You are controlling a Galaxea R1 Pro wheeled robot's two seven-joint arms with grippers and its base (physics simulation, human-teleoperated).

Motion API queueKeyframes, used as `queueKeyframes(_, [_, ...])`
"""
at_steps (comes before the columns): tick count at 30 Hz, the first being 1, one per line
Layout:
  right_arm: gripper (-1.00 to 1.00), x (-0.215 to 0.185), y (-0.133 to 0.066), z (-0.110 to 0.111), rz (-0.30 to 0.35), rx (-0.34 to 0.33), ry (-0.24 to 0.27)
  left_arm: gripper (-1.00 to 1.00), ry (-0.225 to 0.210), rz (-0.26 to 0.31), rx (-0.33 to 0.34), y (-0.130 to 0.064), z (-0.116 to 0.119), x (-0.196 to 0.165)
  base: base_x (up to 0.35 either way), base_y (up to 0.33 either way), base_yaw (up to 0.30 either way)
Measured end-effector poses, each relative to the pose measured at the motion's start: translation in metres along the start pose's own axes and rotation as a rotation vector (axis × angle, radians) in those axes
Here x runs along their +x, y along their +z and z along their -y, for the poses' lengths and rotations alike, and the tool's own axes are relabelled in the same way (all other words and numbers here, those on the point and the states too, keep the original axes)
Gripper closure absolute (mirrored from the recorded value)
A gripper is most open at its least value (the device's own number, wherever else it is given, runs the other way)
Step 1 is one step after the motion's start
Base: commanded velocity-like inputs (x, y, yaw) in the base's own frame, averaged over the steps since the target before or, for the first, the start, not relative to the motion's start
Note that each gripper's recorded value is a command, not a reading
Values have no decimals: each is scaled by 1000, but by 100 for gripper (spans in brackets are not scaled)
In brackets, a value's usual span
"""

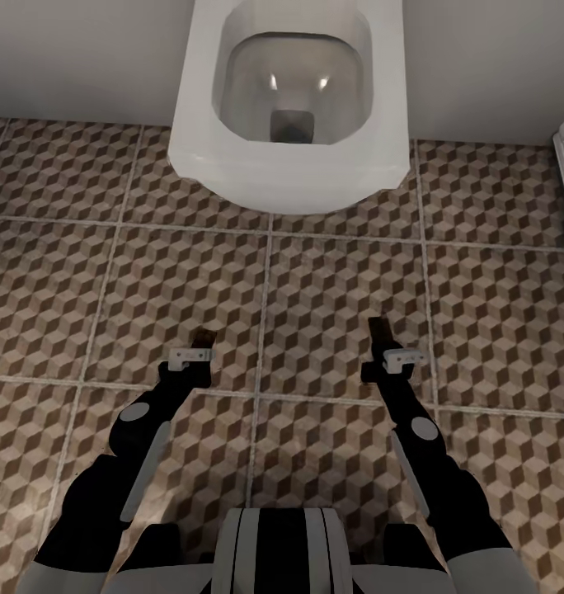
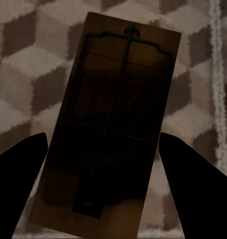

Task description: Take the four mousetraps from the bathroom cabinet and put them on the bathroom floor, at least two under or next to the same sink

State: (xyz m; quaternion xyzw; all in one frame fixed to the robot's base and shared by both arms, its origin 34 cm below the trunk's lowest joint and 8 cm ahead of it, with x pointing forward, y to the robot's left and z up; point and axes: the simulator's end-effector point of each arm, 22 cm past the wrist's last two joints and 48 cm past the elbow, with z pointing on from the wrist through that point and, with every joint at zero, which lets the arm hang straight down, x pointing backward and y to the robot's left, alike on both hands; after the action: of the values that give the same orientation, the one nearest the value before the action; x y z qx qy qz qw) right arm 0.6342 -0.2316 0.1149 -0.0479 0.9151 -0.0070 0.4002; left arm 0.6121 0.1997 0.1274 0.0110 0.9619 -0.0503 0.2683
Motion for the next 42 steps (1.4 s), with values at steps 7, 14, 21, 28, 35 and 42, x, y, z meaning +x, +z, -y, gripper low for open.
queueKeyframes(7, [100,-2,-1,-18,7,-36,-8,100,0,2,1,0,0,0,268,0,0])
queueKeyframes(14, [100,-2,-2,-39,7,-78,-19,100,0,1,2,0,1,0,39,0,0])
queueKeyframes(21, [100,0,-3,-42,1,-83,-21,100,-1,-2,2,0,1,1,84,0,0])
queueKeyframes(28, [100,4,-3,-42,-7,-84,-22,100,-1,-3,3,0,2,1,233,0,0])
queueKeyframes(35, [100,4,-3,-50,-9,-92,-5,100,-1,-3,4,0,2,1,161,0,0])
queueKeyframes(42, [100,4,-3,-60,-13,-99,13,100,1,-5,9,1,5,2,15,0,0])
